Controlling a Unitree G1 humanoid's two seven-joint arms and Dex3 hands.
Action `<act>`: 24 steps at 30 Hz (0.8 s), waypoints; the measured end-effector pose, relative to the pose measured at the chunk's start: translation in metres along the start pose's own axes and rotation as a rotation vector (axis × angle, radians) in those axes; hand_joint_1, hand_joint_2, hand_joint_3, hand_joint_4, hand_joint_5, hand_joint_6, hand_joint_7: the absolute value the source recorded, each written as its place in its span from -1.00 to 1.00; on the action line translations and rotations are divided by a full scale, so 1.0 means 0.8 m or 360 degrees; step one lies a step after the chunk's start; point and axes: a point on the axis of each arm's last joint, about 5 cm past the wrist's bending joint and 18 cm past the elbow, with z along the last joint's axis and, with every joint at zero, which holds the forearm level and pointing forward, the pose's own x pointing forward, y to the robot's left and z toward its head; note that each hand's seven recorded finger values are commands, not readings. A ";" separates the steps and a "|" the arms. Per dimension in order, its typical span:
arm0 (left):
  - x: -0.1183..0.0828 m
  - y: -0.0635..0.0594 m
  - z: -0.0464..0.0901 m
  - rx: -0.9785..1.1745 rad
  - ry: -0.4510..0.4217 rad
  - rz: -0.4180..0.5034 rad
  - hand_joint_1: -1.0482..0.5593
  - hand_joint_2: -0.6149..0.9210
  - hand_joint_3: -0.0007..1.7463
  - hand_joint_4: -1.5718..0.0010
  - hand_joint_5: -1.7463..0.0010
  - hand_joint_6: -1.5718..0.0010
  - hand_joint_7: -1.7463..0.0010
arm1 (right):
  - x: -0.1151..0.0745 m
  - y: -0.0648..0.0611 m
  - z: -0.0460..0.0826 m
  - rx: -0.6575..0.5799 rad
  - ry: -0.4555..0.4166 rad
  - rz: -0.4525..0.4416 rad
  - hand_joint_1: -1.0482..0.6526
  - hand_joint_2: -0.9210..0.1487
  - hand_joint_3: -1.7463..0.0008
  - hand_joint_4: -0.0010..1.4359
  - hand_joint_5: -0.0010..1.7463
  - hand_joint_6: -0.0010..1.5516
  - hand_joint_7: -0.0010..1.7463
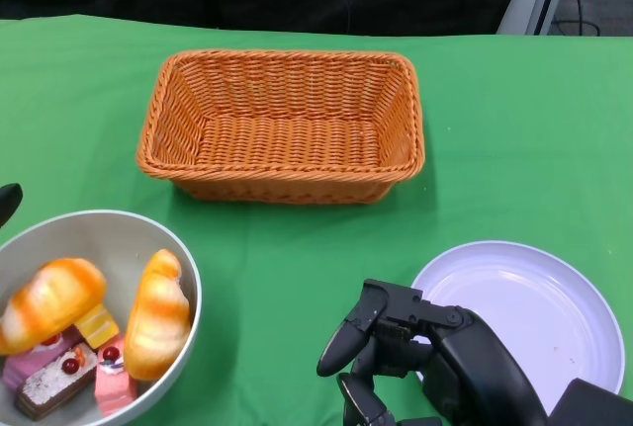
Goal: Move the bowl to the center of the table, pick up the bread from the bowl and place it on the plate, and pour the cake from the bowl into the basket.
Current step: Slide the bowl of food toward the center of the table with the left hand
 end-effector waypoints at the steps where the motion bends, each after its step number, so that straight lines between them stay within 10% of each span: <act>1: 0.000 0.000 0.000 -0.0002 -0.0002 -0.0005 -0.59 1.00 -0.28 1.00 1.00 1.00 1.00 | 0.000 0.000 0.000 0.0000 0.0000 0.0000 0.14 -0.17 -0.30 0.12 0.79 -0.14 0.52; 24: 0.000 -0.008 -0.002 -0.0156 0.0075 -0.0005 -0.57 1.00 -0.38 1.00 1.00 1.00 1.00 | 0.001 0.001 0.000 0.0001 0.0006 0.0000 0.15 -0.16 -0.31 0.14 0.77 -0.12 0.49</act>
